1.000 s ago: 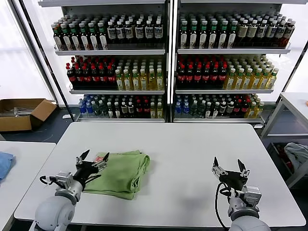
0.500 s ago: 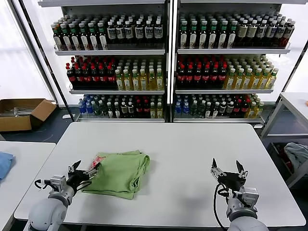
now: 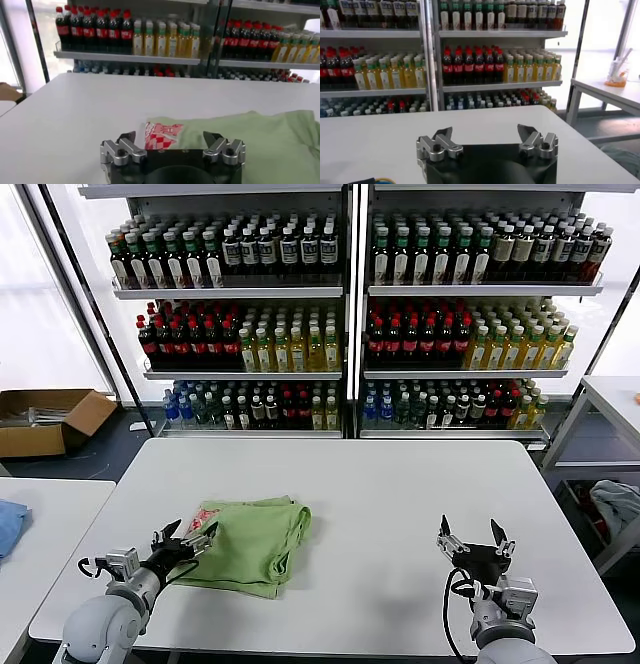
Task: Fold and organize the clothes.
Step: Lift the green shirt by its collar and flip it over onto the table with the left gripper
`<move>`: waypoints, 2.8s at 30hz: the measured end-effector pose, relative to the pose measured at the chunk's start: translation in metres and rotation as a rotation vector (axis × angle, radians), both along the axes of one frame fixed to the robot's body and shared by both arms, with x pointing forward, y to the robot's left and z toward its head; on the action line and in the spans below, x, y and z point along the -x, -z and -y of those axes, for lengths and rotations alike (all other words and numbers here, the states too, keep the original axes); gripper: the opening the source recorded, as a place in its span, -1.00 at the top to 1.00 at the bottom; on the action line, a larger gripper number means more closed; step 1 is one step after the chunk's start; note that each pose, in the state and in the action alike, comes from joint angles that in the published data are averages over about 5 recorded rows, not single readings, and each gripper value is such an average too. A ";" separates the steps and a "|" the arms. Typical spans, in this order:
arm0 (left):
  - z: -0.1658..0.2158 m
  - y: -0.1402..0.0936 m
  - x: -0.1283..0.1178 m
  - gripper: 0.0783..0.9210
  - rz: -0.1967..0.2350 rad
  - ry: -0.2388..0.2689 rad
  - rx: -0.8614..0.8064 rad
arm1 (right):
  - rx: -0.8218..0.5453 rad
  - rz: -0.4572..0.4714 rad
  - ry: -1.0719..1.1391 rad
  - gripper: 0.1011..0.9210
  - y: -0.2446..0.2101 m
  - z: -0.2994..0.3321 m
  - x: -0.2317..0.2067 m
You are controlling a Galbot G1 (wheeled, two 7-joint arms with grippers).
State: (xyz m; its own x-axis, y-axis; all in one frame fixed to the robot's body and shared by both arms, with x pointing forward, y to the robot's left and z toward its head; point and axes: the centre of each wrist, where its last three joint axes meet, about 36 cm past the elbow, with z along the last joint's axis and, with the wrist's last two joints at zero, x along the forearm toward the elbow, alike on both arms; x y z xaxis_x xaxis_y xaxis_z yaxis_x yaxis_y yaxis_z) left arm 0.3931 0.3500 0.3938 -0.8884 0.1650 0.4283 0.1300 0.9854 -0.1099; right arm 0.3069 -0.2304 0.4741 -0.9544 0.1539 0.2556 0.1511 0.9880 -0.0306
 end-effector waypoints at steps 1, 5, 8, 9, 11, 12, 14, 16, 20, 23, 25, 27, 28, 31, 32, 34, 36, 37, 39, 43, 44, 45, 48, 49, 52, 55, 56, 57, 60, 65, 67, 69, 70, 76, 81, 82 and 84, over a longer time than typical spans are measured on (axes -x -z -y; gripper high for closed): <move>-0.001 0.002 0.000 -0.77 -0.005 -0.001 0.004 | 0.000 0.000 0.001 -0.76 0.000 0.000 0.000; 0.000 0.011 -0.001 -0.77 -0.022 -0.003 0.017 | -0.001 0.001 0.000 -0.76 0.000 -0.001 0.001; 0.002 0.015 -0.001 -0.74 -0.029 -0.002 0.023 | -0.002 0.002 -0.001 -0.76 -0.001 -0.001 0.001; 0.003 0.016 -0.001 -0.70 -0.031 -0.001 0.024 | -0.002 0.002 -0.002 -0.76 -0.001 -0.001 0.000; 0.005 0.018 -0.001 -0.60 -0.035 0.002 0.024 | -0.001 0.004 -0.002 -0.76 -0.001 -0.001 0.000; 0.005 0.019 -0.001 -0.53 -0.037 0.004 0.023 | -0.001 0.005 -0.002 -0.76 -0.001 -0.001 0.000; 0.006 0.020 -0.001 -0.41 -0.042 0.006 0.019 | 0.001 0.006 -0.002 -0.76 -0.002 -0.001 -0.001; 0.006 0.021 -0.001 -0.26 -0.046 0.008 0.014 | 0.001 0.005 -0.001 -0.76 -0.001 0.000 -0.001; 0.006 0.022 -0.001 0.00 -0.049 0.009 0.004 | 0.000 0.002 -0.002 -0.76 0.000 -0.001 -0.001; 0.005 0.024 -0.001 0.21 -0.050 0.007 -0.002 | 0.000 0.003 -0.002 -0.76 0.000 -0.001 -0.001; 0.003 0.024 -0.002 0.35 -0.050 0.005 -0.005 | 0.001 0.005 -0.002 -0.76 0.000 -0.001 -0.002; 0.001 0.025 -0.003 0.50 -0.051 0.001 -0.006 | 0.002 0.007 -0.002 -0.76 -0.001 0.000 -0.002; -0.001 0.025 -0.004 0.56 -0.051 -0.001 -0.006 | 0.003 0.008 -0.003 -0.76 -0.001 0.000 -0.002; -0.007 0.026 -0.005 0.76 -0.053 -0.011 -0.009 | 0.005 0.010 -0.004 -0.76 -0.002 0.001 -0.002; -0.009 0.027 -0.005 0.82 -0.053 -0.016 -0.012 | 0.006 0.011 -0.005 -0.76 -0.003 0.001 -0.003; -0.015 0.026 -0.005 0.91 -0.052 -0.025 -0.018 | 0.006 0.013 -0.007 -0.76 -0.003 0.001 -0.004; -0.023 0.024 -0.005 0.94 -0.052 -0.036 -0.025 | 0.004 0.016 -0.010 -0.76 -0.004 0.000 -0.004; -0.029 0.022 -0.005 0.94 -0.053 -0.044 -0.030 | 0.003 0.017 -0.011 -0.76 -0.005 0.000 -0.005; -0.042 0.017 -0.005 0.94 -0.053 -0.066 -0.043 | 0.001 0.019 -0.015 -0.76 -0.005 0.000 -0.006; -0.081 -0.002 -0.004 0.94 -0.041 -0.124 -0.083 | -0.001 0.020 -0.024 -0.76 -0.004 -0.002 -0.008; -0.092 -0.009 -0.005 0.94 -0.034 -0.140 -0.097 | -0.002 0.020 -0.026 -0.76 -0.004 -0.002 -0.009; -0.103 -0.016 -0.005 0.94 -0.025 -0.157 -0.113 | -0.003 0.021 -0.028 -0.76 -0.004 -0.003 -0.010; -0.138 -0.046 -0.007 0.94 0.010 -0.208 -0.161 | -0.006 0.022 -0.033 -0.76 -0.004 -0.004 -0.012; -0.149 -0.057 -0.007 0.94 0.024 -0.223 -0.177 | -0.007 0.022 -0.034 -0.76 -0.004 -0.004 -0.012; -0.172 -0.086 -0.006 0.94 0.062 -0.256 -0.217 | -0.009 0.020 -0.036 -0.76 -0.002 -0.005 -0.013; -0.179 -0.105 -0.004 0.94 0.086 -0.263 -0.245 | -0.010 0.019 -0.032 -0.76 -0.002 -0.004 -0.013; -0.178 -0.109 -0.003 0.94 0.093 -0.259 -0.251 | -0.009 0.018 -0.030 -0.76 -0.001 -0.004 -0.013; -0.175 -0.112 -0.002 0.94 0.099 -0.254 -0.258 | -0.009 0.018 -0.027 -0.76 -0.001 -0.003 -0.013; -0.159 -0.114 -0.002 0.94 0.113 -0.227 -0.270 | -0.005 0.014 -0.018 -0.76 -0.001 -0.001 -0.012; -0.102 -0.096 -0.003 0.94 0.117 -0.141 -0.257 | 0.001 0.006 0.002 -0.76 0.001 0.003 -0.009; -0.071 -0.086 -0.003 0.94 0.115 -0.092 -0.238 | 0.004 0.002 0.013 -0.76 0.003 0.004 -0.007; -0.035 -0.077 -0.002 0.94 0.112 -0.037 -0.212 | 0.006 -0.002 0.026 -0.76 0.004 0.006 -0.005; -0.016 -0.073 -0.002 0.94 0.111 -0.009 -0.196 | 0.007 -0.004 0.033 -0.76 0.004 0.007 -0.004; 0.091 -0.055 0.005 0.94 0.094 0.152 -0.099 | 0.010 -0.017 0.076 -0.76 0.009 0.010 0.005; 0.160 -0.043 0.007 0.94 0.078 0.245 -0.046 | 0.008 -0.034 0.097 -0.76 0.015 0.008 0.012; 0.170 -0.042 0.006 0.94 0.077 0.257 -0.040 | 0.008 -0.037 0.101 -0.76 0.017 0.007 0.013; 0.188 -0.041 0.004 0.94 0.078 0.280 -0.027 | 0.008 -0.043 0.107 -0.76 0.019 0.006 0.014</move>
